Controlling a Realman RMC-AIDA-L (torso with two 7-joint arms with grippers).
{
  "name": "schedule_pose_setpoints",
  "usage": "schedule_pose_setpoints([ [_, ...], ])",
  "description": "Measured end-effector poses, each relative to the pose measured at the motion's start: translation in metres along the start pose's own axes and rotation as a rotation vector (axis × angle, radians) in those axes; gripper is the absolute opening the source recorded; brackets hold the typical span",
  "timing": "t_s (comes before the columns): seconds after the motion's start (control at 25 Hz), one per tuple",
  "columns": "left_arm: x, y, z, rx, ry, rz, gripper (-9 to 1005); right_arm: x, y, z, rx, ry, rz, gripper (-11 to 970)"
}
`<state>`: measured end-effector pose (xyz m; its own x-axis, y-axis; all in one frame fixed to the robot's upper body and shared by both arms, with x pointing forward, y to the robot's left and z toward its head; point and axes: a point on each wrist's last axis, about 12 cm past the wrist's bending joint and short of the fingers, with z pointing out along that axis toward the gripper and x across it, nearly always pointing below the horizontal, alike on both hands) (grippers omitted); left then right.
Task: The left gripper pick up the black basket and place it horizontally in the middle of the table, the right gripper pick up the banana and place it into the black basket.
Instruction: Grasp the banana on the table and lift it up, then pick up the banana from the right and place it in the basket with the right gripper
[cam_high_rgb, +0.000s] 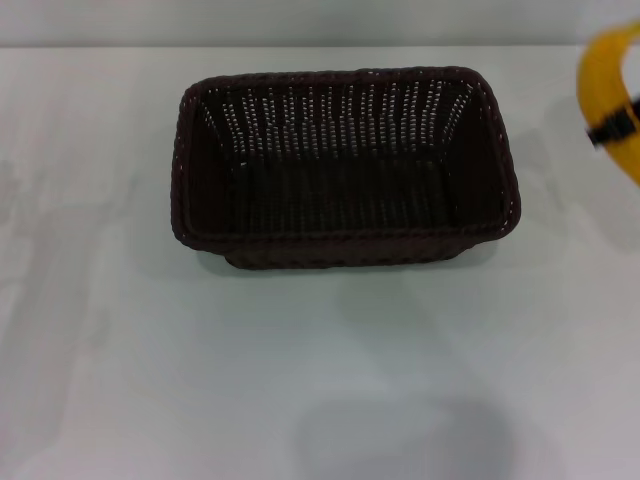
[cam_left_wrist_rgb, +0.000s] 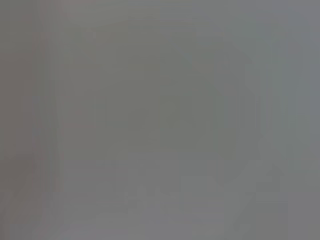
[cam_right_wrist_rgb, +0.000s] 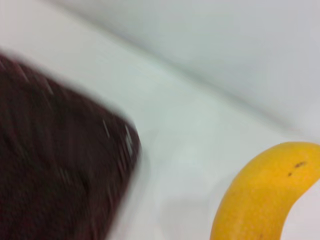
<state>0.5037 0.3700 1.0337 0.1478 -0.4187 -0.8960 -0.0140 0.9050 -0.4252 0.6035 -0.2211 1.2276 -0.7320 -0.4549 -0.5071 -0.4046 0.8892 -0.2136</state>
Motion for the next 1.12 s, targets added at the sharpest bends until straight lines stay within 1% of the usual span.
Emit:
schedule_pose_setpoints([
  [0.08,0.0,0.0,0.0,0.003,0.003,0.0,872,-0.016,0.004,-0.012,-0.009,-0.093,-0.055,494],
  [0.16,0.001,-0.001,-0.001,0.003,0.007,-0.003,873,-0.032,0.014,-0.02,-0.041,-0.196,-0.131,495],
  [0.24,0.003,-0.002,-0.001,0.004,0.011,-0.007,873,-0.044,0.025,-0.025,-0.095,-0.278,-0.213,495],
  [0.36,0.005,-0.004,0.0,0.012,0.017,-0.013,873,-0.053,0.041,-0.025,-0.2,-0.374,-0.343,497],
  [0.44,0.006,-0.007,0.001,0.017,0.021,-0.019,873,-0.054,0.052,-0.019,-0.258,-0.418,-0.444,497],
  [0.56,0.008,-0.008,0.001,0.019,0.025,-0.025,873,-0.052,0.07,-0.001,-0.337,-0.431,-0.562,498],
  [0.68,0.008,-0.009,0.001,0.02,0.024,-0.03,872,-0.049,0.084,0.017,-0.388,-0.393,-0.63,499],
  [0.8,0.008,-0.008,0.001,0.018,0.026,-0.04,872,-0.044,0.097,0.025,-0.421,-0.39,-0.687,500],
  [0.88,0.008,-0.008,0.002,0.019,0.026,-0.041,872,-0.042,0.099,0.026,-0.424,-0.396,-0.689,501],
  [0.96,0.008,-0.009,0.002,0.02,0.026,-0.041,872,-0.039,0.096,0.025,-0.427,-0.402,-0.669,564],
  [1.04,0.008,-0.009,0.003,0.021,0.026,-0.041,872,-0.036,0.087,0.023,-0.423,-0.422,-0.625,628],
  [1.12,0.008,-0.009,0.003,0.021,0.025,-0.041,872,-0.033,0.073,0.018,-0.412,-0.462,-0.566,691],
])
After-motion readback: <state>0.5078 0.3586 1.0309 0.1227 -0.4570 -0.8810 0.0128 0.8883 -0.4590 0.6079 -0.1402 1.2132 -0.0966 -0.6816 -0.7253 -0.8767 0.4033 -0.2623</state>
